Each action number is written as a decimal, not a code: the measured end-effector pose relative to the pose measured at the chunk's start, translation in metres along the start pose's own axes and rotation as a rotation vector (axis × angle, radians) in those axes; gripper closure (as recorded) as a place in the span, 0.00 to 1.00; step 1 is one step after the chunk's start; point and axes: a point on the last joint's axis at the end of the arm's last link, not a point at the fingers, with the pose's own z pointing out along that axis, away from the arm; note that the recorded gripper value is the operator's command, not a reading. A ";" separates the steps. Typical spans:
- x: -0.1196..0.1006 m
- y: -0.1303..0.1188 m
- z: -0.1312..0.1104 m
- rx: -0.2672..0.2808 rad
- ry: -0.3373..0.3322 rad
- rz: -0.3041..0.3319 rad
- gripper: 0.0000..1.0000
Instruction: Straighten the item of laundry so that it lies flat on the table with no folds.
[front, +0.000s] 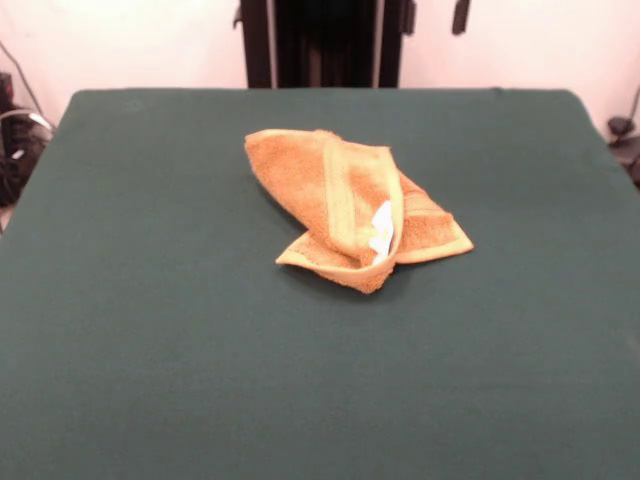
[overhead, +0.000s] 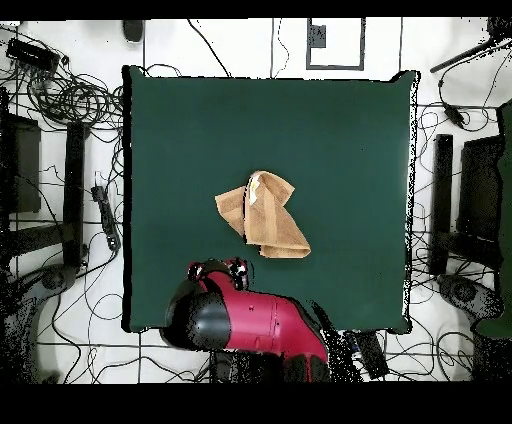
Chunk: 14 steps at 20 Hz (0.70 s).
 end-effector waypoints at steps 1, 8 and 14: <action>0.002 0.000 0.009 0.000 0.000 0.000 0.00; 0.014 0.002 0.054 0.002 0.010 -0.005 0.00; 0.022 -0.002 0.080 0.015 0.041 -0.046 0.00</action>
